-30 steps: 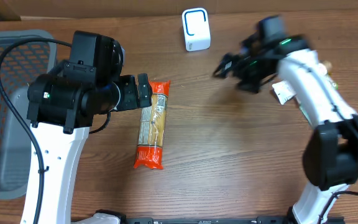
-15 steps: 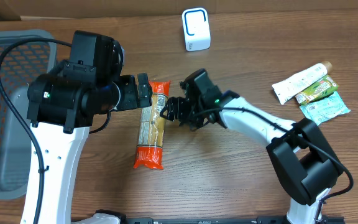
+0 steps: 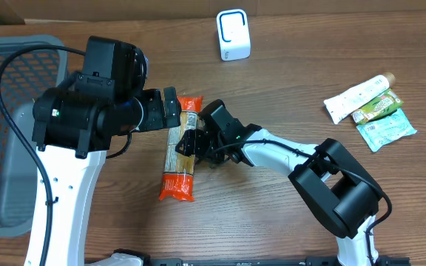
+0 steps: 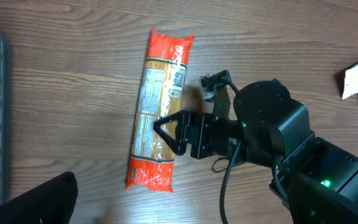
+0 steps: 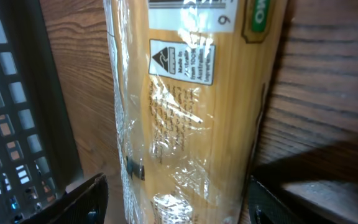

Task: Scan the item barcode
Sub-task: 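Move the right gripper to the spaghetti pack and grasp it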

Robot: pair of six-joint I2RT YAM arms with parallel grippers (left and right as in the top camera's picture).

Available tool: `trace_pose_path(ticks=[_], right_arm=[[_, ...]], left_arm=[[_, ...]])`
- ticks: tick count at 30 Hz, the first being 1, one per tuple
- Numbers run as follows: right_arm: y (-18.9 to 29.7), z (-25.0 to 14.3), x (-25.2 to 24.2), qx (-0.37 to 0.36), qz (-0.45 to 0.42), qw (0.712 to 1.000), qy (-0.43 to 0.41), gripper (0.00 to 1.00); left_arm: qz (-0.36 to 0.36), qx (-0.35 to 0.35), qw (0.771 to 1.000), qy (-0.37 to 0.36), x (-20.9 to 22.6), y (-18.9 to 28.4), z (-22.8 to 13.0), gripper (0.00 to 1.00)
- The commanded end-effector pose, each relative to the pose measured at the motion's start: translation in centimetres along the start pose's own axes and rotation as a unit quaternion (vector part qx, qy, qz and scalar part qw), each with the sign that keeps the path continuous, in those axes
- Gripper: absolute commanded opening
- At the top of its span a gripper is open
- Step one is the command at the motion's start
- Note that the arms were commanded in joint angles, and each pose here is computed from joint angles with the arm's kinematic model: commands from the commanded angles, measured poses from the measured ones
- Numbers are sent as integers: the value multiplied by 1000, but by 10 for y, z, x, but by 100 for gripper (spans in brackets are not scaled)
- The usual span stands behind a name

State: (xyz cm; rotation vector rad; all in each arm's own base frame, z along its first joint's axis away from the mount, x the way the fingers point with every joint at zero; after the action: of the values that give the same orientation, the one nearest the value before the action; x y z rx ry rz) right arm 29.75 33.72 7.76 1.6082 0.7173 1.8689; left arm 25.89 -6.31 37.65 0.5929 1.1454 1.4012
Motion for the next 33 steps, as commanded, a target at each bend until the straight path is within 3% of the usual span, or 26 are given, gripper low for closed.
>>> trace_pose_path(ticks=[1,9,11,14,15,20,25,28,33], right_arm=[[-20,-9,-28,11,-43,999,-30,68],[-37,-16,-42,26,-54,996,-60,46],[-36,-16,-43,35,-46,996,-64,36],[-28,-8,-47,56,-12,996,-65,8],[-25,-5,-48,61,-2,996,-61,4],[2,15,-54,78,70,994,-33,4],[45,32,-58,56,67,996,-7,4],[82,36,-58,30,15,999,21,4],[147,32,-55,-5,-172,983,65,4]], left_arm=[[-3,-7,1000,-12,-1,3,2,100],[-3,-7,1000,-12,-1,3,2,99],[-3,-7,1000,-12,-1,3,2,100],[-3,-7,1000,-12,-1,3,2,100],[-3,-7,1000,-12,-1,3,2,100],[-3,-7,1000,-12,-1,3,2,99],[-3,-7,1000,-12,-1,3,2,100],[-3,-7,1000,-12,-1,3,2,99],[-3,-7,1000,-12,-1,3,2,100]])
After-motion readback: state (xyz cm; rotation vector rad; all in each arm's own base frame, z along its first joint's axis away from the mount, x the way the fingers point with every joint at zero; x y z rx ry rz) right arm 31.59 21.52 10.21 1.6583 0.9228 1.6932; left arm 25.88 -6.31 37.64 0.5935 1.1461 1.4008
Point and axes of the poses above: each gripper's point midway between its finger pads, its own y axis back along the fingers, its own x axis along the line the jaws close on, z = x × y, the point moved 8 cm from there along y, back along the fingers, and after that the axes turned 8 degrees about y, right-handed, at the moved point
